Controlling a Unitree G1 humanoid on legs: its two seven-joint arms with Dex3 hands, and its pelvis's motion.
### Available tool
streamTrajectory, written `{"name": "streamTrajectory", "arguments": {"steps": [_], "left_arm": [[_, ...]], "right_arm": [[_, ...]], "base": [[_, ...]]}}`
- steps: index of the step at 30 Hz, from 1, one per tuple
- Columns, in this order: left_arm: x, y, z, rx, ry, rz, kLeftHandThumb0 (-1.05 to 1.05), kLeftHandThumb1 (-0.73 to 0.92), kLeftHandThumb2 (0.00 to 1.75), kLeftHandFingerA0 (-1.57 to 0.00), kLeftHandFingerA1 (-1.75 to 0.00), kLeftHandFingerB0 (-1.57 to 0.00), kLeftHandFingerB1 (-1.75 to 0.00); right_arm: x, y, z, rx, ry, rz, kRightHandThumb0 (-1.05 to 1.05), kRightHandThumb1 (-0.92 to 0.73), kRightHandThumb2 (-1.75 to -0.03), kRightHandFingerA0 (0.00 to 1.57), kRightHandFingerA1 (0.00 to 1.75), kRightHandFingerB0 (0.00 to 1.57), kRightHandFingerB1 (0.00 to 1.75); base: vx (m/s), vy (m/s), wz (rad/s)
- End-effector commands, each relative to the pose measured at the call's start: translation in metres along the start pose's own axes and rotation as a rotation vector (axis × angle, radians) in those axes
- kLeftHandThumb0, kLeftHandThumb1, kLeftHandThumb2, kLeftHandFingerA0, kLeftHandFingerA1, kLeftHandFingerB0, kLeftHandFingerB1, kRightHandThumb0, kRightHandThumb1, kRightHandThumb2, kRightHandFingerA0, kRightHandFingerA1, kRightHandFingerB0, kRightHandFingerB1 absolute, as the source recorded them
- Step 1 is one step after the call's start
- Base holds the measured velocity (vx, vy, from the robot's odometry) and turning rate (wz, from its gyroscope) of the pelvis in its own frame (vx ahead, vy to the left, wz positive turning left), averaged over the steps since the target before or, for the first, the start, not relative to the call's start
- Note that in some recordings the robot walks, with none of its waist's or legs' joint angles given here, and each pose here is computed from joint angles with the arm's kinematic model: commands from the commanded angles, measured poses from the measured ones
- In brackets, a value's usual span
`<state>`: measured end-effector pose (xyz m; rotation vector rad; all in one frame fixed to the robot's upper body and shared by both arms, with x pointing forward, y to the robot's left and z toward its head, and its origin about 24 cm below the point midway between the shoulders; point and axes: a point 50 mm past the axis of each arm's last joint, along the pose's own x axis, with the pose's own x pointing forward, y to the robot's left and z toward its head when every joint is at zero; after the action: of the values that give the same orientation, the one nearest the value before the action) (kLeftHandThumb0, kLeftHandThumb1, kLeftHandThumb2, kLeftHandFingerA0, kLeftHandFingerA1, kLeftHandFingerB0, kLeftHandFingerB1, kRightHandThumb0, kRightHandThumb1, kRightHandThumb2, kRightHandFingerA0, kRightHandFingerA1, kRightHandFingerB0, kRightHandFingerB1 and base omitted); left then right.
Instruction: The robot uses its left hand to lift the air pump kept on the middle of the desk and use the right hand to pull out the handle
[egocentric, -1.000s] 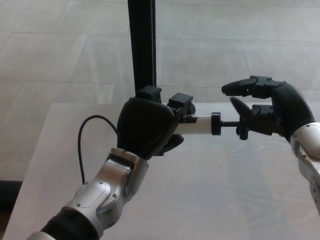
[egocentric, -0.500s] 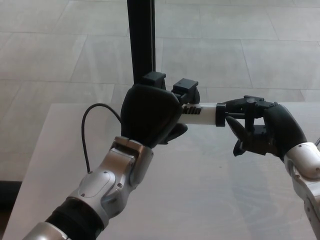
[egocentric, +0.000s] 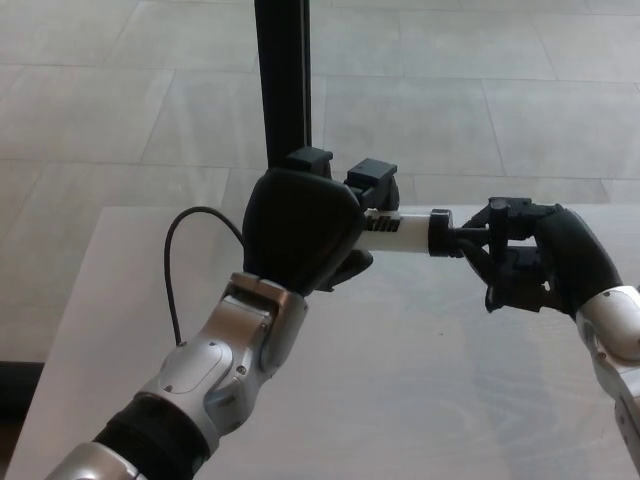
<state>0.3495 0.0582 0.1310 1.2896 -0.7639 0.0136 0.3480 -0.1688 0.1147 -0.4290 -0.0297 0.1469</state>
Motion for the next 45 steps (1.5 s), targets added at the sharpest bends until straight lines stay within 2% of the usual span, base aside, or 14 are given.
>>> {"name": "streamTrajectory", "arguments": {"steps": [1, 4, 8, 10, 11, 13, 21, 22, 27, 28, 30, 31, 32, 45], "left_arm": [[-0.001, 0.001, -0.003, 0.035, -0.014, 0.007, -0.29, 0.69, 0.67, -0.83, -1.64, -0.75, -1.18], [-0.004, -0.002, -0.002, 0.035, -0.018, 0.011, -0.29, 0.69, 0.65, -0.83, -1.65, -0.79, -1.11], [-0.005, -0.001, -0.003, 0.019, -0.021, 0.001, -0.28, 0.69, 0.68, -0.81, -1.66, -0.73, -1.23], [-0.005, -0.002, -0.004, 0.027, -0.023, 0.004, -0.28, 0.69, 0.66, -0.81, -1.65, -0.77, -1.13], [-0.006, -0.002, -0.004, 0.025, -0.021, 0.000, -0.29, 0.68, 0.67, -0.82, -1.63, -0.83, -0.89], [-0.007, -0.003, -0.006, 0.036, -0.025, -0.002, -0.32, 0.69, 0.66, -0.82, -1.63, -0.82, -0.89], [-0.020, -0.011, -0.009, 0.029, -0.015, -0.036, -0.24, 0.61, 0.82, -0.80, -1.70, -0.79, -1.21], [-0.024, -0.014, -0.011, 0.031, 0.001, -0.062, -0.18, 0.62, 0.80, -0.95, -1.71, -0.74, -1.33], [-0.035, -0.020, -0.018, 0.041, 0.017, -0.079, -0.18, 0.62, 0.79, -0.96, -1.70, -0.68, -1.37], [-0.036, -0.019, -0.019, 0.047, 0.011, -0.070, -0.24, 0.62, 0.77, -0.81, -1.75, -0.71, -1.47], [-0.038, -0.019, -0.021, 0.060, -0.001, -0.058, -0.17, 0.58, 0.83, -0.99, -1.72, -0.68, -1.40], [-0.040, -0.019, -0.023, 0.054, 0.001, -0.061, -0.16, 0.58, 0.84, -0.99, -1.75, -0.66, -1.44], [-0.040, -0.020, -0.024, 0.047, 0.006, -0.063, -0.21, 0.56, 0.89, -0.83, -1.75, -0.68, -1.55], [-0.044, -0.016, -0.036, 0.049, 0.018, -0.052, -0.14, 0.54, 0.93, -0.92, -1.72, -0.65, -1.43]], "right_arm": [[0.003, -0.010, 0.009, -0.037, -0.063, -0.065, -0.22, -0.73, -0.82, 0.80, 1.74, 0.70, 1.48], [0.003, -0.010, 0.010, -0.053, -0.068, -0.066, -0.22, -0.71, -0.86, 0.82, 1.75, 0.71, 1.50], [0.003, -0.011, 0.012, -0.054, -0.082, -0.064, -0.25, -0.66, -0.86, 0.85, 1.75, 0.64, 1.64], [0.003, -0.010, 0.012, -0.066, -0.085, -0.069, -0.25, -0.65, -0.85, 0.86, 1.75, 0.66, 1.64], [0.003, -0.010, 0.012, -0.074, -0.091, -0.069, -0.24, -0.62, -0.91, 0.87, 1.75, 0.66, 1.65], [0.003, -0.008, 0.014, -0.095, -0.107, -0.068, -0.23, -0.63, -0.92, 0.86, 1.75, 0.66, 1.64], [0.003, -0.014, 0.020, -0.109, -0.124, -0.089, -0.19, -0.57, -1.13, 0.86, 1.75, 0.73, 1.61], [0.003, -0.016, 0.021, -0.115, -0.125, -0.097, -0.18, -0.57, -1.13, 0.86, 1.75, 0.73, 1.60], [0.002, -0.023, 0.022, -0.113, -0.108, -0.119, -0.17, -0.57, -1.14, 0.86, 1.75, 0.74, 1.61], [0.001, -0.024, 0.021, -0.105, -0.104, -0.120, -0.16, -0.55, -1.16, 0.85, 1.75, 0.74, 1.62], [0.001, -0.026, 0.021, -0.117, -0.107, -0.119, -0.16, -0.55, -1.17, 0.85, 1.75, 0.74, 1.61], [0.000, -0.027, 0.021, -0.122, -0.095, -0.125, -0.17, -0.56, -1.15, 0.86, 1.75, 0.75, 1.60], [0.000, -0.028, 0.020, -0.119, -0.096, -0.124, -0.17, -0.55, -1.17, 0.86, 1.75, 0.76, 1.59], [-0.003, -0.035, 0.015, -0.152, -0.082, -0.132, -0.17, -0.50, -1.23, 0.86, 1.75, 0.75, 1.61]], "base": [[0.00, 0.000, 0.00], [0.00, 0.000, 0.00], [0.00, 0.000, 0.00], [0.00, 0.000, 0.00], [0.00, 0.000, 0.00], [0.00, 0.000, 0.00], [0.00, 0.000, 0.00], [0.00, 0.000, 0.00], [0.00, 0.000, 0.00], [0.00, 0.000, 0.00], [0.00, 0.000, 0.00], [0.00, 0.000, 0.00], [0.00, 0.000, 0.00], [0.00, 0.000, 0.00]]}}
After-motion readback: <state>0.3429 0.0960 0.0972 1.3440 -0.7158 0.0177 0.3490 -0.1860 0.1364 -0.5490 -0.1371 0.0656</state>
